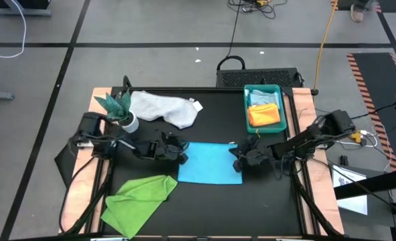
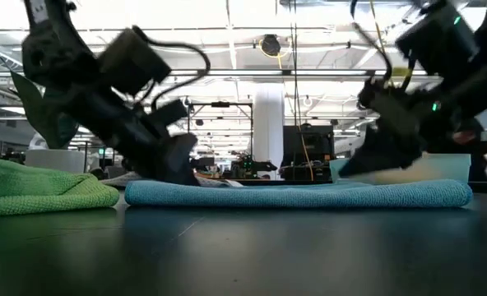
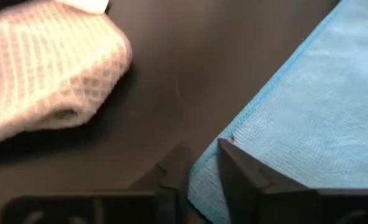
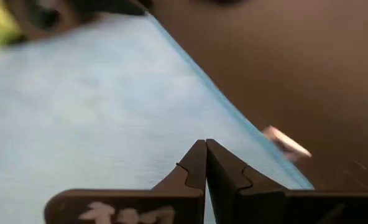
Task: Fold microfiber towels
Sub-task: Fold the blue microfiber cloth
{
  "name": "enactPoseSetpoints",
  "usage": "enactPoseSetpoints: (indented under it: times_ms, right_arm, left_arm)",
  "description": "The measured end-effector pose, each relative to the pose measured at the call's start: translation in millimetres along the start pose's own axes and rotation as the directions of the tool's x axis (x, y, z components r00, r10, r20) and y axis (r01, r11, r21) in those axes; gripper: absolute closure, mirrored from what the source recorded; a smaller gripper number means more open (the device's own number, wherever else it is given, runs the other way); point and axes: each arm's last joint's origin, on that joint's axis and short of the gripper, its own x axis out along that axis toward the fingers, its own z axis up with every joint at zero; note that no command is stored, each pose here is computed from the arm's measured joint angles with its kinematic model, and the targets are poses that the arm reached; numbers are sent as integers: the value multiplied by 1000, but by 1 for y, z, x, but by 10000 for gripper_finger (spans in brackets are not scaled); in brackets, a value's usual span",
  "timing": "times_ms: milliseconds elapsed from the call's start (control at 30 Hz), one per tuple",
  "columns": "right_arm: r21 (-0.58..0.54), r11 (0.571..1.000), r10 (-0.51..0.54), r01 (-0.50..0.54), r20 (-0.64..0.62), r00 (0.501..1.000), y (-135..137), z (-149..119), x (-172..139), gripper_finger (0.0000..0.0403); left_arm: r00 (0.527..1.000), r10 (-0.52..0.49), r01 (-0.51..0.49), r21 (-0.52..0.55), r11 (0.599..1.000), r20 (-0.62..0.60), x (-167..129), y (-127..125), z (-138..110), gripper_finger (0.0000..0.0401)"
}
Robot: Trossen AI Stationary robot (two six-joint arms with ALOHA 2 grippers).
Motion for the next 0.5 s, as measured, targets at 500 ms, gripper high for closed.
enactPoseSetpoints:
  times_ms: [500]
  right_arm:
    - [-31, 994, -107, 107, -6, 994, -7, -5, 0, 403]
  left_arm:
    - [978, -206, 206, -20, 978, 19, -16, -12, 15, 394]
